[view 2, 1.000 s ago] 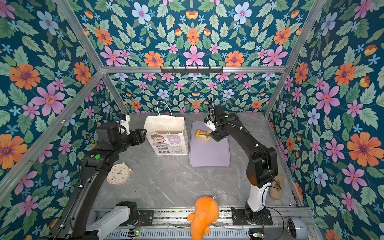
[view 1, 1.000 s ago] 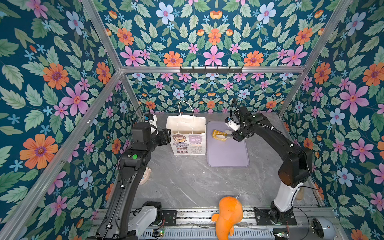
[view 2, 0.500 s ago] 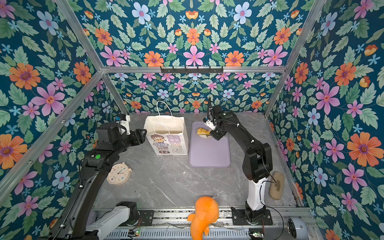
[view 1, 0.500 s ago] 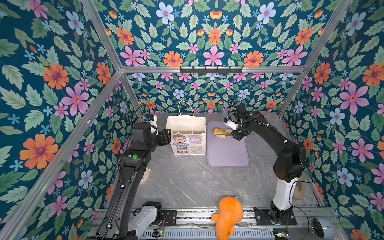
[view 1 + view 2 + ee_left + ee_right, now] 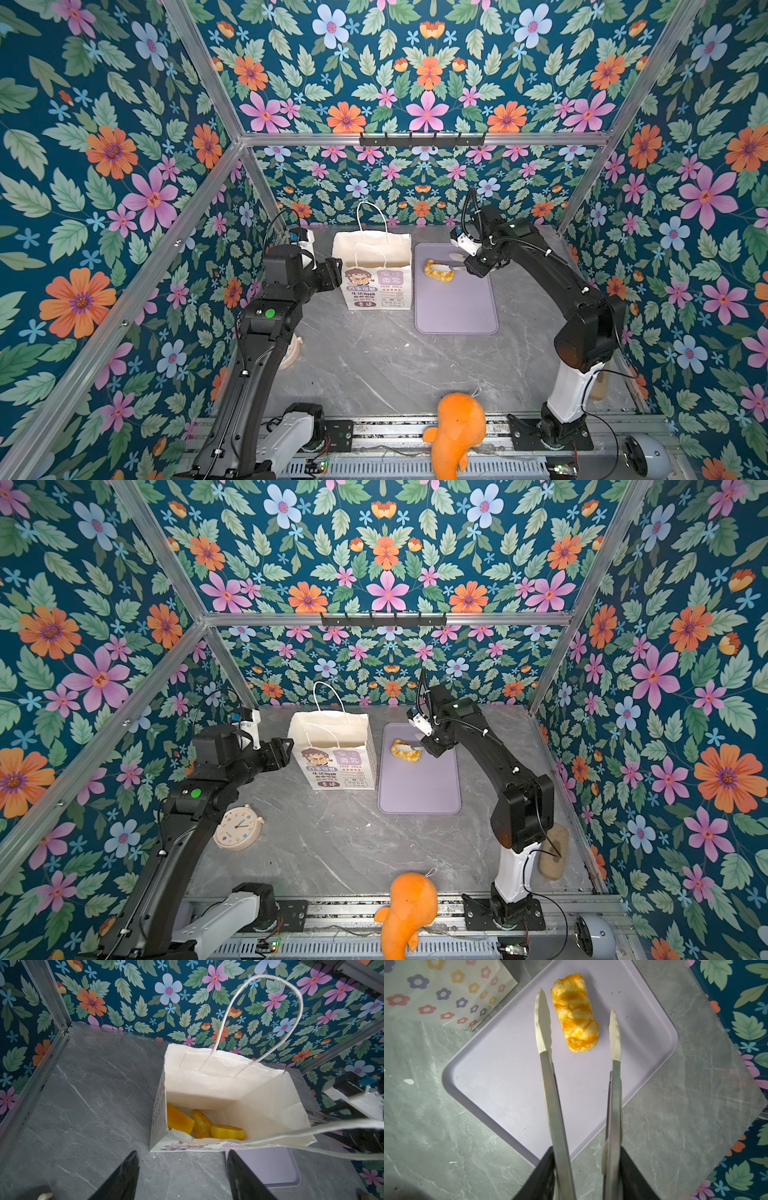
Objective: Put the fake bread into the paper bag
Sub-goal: 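Lower the open tongs around the braided yellow pastry with the right gripper, then squeeze the tongs shut on the braided pastry with the right gripper, then lift the braided pastry with the tongs and carry it over the bag, then lower the braided pastry into the bag and open the tongs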
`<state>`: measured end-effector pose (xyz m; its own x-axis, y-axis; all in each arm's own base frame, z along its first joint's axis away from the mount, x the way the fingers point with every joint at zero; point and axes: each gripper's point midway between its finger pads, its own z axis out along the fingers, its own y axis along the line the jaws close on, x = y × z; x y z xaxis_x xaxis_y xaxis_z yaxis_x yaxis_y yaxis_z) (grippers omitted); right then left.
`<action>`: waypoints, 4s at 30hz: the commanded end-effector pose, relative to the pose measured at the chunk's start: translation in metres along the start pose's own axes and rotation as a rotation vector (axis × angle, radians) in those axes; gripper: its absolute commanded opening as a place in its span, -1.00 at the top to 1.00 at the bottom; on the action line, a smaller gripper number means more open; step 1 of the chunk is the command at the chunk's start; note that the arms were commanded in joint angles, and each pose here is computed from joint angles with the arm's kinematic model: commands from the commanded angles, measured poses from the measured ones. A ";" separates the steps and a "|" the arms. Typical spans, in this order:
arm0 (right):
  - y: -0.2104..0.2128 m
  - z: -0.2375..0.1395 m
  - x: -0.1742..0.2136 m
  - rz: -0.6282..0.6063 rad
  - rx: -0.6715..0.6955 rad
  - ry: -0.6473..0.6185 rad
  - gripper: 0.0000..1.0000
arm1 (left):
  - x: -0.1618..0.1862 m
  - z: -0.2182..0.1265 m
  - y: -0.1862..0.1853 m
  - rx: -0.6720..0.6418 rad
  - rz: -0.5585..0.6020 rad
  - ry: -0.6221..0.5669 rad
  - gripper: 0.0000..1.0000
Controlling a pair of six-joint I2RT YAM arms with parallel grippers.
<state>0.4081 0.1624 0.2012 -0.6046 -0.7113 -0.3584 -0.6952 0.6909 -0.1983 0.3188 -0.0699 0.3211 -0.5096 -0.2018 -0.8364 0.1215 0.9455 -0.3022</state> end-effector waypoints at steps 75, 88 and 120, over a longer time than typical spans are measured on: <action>0.004 -0.125 -0.047 -0.030 0.082 -0.233 0.39 | -0.001 -0.004 -0.002 0.011 0.009 -0.003 -0.36; 0.041 -0.205 -0.072 -0.132 0.091 -0.424 0.37 | -0.001 -0.009 -0.003 0.015 0.009 -0.010 -0.36; 0.115 -0.177 -0.098 -0.354 -0.083 -0.397 0.36 | 0.005 -0.005 -0.001 0.010 0.007 0.007 -0.36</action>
<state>0.3207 0.2867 0.3753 -0.1666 -0.7767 -0.6074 -0.8581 0.4177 -0.2988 0.3123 -0.0708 0.3196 -0.5178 -0.1999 -0.8318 0.1284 0.9432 -0.3065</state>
